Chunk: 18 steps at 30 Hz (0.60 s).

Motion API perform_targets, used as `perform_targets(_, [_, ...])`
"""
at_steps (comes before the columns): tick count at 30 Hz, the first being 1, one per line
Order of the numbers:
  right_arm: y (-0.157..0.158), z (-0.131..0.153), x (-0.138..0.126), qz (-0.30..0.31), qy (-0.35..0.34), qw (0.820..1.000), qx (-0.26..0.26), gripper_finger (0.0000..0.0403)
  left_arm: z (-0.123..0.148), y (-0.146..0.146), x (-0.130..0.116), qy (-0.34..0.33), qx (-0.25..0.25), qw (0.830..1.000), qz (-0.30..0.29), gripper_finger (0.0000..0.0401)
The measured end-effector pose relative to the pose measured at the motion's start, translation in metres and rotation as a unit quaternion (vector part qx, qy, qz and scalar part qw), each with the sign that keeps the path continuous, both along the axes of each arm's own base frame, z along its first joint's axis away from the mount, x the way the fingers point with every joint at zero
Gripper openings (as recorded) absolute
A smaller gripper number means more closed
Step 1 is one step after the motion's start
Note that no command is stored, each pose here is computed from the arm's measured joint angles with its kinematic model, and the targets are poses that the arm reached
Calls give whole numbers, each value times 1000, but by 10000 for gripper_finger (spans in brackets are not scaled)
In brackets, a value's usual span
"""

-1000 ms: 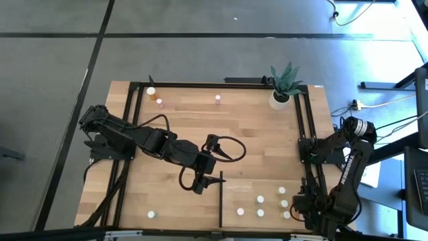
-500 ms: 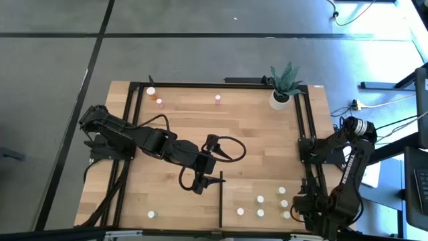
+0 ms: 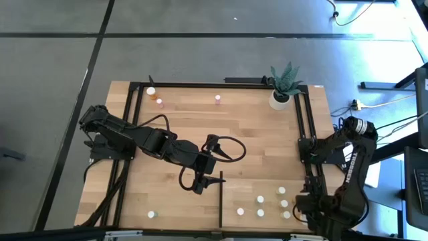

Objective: Pick and place medicine bottles onto shelf by color
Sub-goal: Put the green pill bottle on the shelf aligned with the other green pill bottle

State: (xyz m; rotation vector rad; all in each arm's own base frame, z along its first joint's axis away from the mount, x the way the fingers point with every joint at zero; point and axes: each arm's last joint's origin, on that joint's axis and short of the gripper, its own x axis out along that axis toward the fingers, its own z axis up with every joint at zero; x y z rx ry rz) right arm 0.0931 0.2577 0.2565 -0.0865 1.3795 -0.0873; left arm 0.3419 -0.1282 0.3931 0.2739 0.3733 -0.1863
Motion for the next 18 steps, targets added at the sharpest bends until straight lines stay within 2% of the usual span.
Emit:
perform_targets(7, [3,28,2,-1,-15,1000,14,284,-1,-2,-2,9,-1,1000,0,335])
perform_targets(13, [6,56,7,17,-91,995,22,284,8,-9,-29,30,-8,999,27,335])
perform_targets(18, [3,79,16,17,-182,983,10,284,11,-16,-53,71,-30,996,46,335])
